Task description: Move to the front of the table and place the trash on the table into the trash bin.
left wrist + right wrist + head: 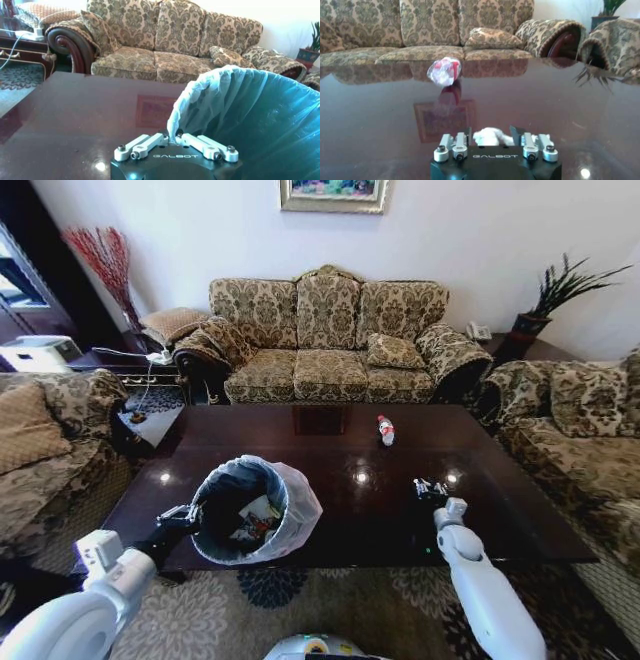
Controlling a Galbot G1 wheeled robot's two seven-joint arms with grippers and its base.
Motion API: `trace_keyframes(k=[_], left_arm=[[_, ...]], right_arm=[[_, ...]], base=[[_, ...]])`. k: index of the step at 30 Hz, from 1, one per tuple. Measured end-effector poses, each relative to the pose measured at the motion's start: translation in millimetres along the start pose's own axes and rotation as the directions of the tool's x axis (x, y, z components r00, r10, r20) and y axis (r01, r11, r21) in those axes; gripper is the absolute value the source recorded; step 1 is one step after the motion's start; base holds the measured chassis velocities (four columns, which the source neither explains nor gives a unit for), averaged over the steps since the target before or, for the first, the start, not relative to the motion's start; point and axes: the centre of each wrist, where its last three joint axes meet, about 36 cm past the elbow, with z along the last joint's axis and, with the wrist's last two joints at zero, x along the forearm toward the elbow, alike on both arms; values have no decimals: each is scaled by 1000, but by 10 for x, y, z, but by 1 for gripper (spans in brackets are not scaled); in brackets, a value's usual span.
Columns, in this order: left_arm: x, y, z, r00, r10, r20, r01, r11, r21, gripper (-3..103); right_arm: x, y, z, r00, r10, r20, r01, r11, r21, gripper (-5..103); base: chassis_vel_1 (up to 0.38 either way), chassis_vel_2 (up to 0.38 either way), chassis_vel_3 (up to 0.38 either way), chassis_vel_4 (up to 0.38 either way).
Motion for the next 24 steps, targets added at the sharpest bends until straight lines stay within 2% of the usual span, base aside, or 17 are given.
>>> trace_keyframes(k=[1, 3, 4, 6, 8, 9, 11, 14, 16, 17, 18, 20, 22, 23, 24], left_arm=[[-1, -1, 0, 1000, 1, 0, -1, 1000, 0, 0], [-2, -2, -1, 1000, 2, 1, -2, 1000, 0, 0], [-5, -3, -3, 1000, 3, 2, -3, 1000, 0, 0], [-9, -6, -5, 1000, 5, 3, -5, 1000, 0, 0], [-10, -6, -5, 1000, 5, 4, -5, 1000, 0, 0], [-10, -7, -5, 1000, 6, 4, -6, 1000, 0, 0], [-11, -8, -4, 1000, 7, 4, -7, 1000, 1, 0], [-12, -8, -6, 1000, 8, 4, -8, 1000, 0, 0], [-13, -8, -7, 1000, 8, 5, -8, 1000, -1, 0], [-13, -8, -7, 1000, 9, 5, -9, 1000, -1, 0], [-11, -7, -5, 1000, 8, 4, -8, 1000, 0, 0], [-9, -6, -3, 1000, 7, 3, -7, 1000, 0, 0], [-6, -5, -1, 1000, 6, 2, -6, 1000, 0, 0], [-6, -5, -1, 1000, 6, 2, -6, 1000, 0, 0], [-5, -3, -2, 1000, 6, 2, -6, 1000, 0, 0]], right_arm=[[1, 5, 4, 1000, -1, -1, 1, 1000, 1, 59], [1, 5, 13, 1000, -1, -3, 1, 1000, 2, 59], [-1, -6, 38, 1000, 2, -10, -2, 1000, 5, 70], [-5, -39, 64, 1000, 19, -19, -19, 1000, 2, 81], [-3, -55, 66, 1000, 21, -20, -21, 1000, 0, 81], [0, -66, 69, 1000, 22, -22, -23, 1000, -1, 85], [6, -81, 78, 999, 23, -24, -23, 1000, -3, 82], [19, -90, 94, 999, 24, -24, -24, 1000, -7, 65], [23, -89, 98, 999, 23, -24, -23, 1000, -8, 65], [29, -81, 101, 1000, 22, -22, -22, 1000, -11, 60], [36, -70, 105, 1000, 20, -19, -20, 1000, -13, 48], [41, -62, 104, 1000, 19, -17, -19, 1000, -14, 48], [53, -45, 102, 1000, 16, -15, -16, 1000, -19, 38], [53, -45, 102, 1000, 16, -15, -16, 1000, -19, 38], [59, -38, 99, 1000, 15, -13, -16, 1000, -22, 33]], base=[[0, 0, 0, 0], [0, 0, 0, 0], [0, 0, 0, 0], [0, 0, 0, 0], [0, 0, 0, 0], [0, 0, 0, 0], [0, 0, 0, 0], [0, 0, 0, 0], [0, 0, 0, 0], [0, 0, 0, 0], [0, 0, 0, 0], [0, 0, 0, 0], [0, 0, 0, 0], [0, 0, 0, 0], [0, 0, 0, 0]])
